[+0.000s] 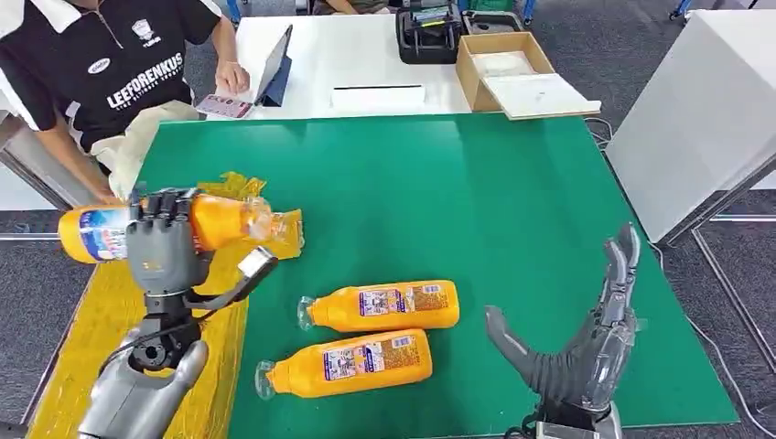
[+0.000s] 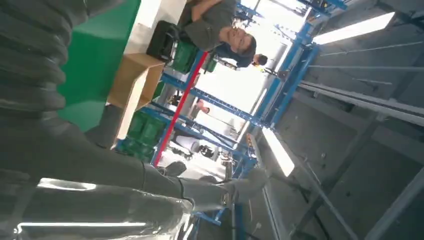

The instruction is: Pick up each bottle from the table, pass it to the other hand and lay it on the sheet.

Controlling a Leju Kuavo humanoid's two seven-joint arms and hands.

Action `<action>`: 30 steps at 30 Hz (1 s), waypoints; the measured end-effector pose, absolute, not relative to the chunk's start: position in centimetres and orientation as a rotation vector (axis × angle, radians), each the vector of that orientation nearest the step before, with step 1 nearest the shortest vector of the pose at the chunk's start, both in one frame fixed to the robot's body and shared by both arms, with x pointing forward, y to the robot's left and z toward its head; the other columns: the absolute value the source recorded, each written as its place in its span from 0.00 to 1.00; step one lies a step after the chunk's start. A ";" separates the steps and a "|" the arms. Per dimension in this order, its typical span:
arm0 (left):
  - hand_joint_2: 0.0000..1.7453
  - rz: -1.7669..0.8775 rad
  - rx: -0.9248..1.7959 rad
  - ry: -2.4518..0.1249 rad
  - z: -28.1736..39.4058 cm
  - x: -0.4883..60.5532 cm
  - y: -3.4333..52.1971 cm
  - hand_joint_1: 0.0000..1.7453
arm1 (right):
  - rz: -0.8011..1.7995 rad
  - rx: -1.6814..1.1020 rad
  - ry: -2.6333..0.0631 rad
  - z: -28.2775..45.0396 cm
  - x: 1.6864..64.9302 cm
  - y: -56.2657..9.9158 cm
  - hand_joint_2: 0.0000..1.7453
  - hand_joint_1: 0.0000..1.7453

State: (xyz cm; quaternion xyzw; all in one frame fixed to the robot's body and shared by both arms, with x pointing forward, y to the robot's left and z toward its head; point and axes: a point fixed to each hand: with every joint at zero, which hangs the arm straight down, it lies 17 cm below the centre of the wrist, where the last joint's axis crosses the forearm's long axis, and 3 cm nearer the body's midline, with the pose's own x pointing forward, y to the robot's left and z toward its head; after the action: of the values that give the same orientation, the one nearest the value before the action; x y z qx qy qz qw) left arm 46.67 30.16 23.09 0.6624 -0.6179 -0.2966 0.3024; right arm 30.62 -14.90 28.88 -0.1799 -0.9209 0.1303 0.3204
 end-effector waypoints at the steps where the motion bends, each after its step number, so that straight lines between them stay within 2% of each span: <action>1: 1.00 -0.815 1.754 -1.634 22.6 47.0 29.8 1.00 | 0.345 -0.473 -2.418 28.7 30.5 -14.9 1.00 0.00; 13: 1.00 -1.054 1.712 -1.566 17.5 49.8 27.5 1.00 | 0.376 -0.477 -2.375 27.5 30.2 -14.8 1.00 0.00; 30: 1.00 -1.124 1.677 -1.497 14.9 51.2 27.7 1.00 | 0.382 -0.455 -2.363 27.9 31.2 -14.5 1.00 0.00</action>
State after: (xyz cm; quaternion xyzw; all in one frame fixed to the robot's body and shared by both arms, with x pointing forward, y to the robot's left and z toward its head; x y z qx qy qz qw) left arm 51.20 27.67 14.94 0.6346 -0.5665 -0.4253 0.3089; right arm 31.20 -14.49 27.91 -0.1752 -0.9102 0.1473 0.3452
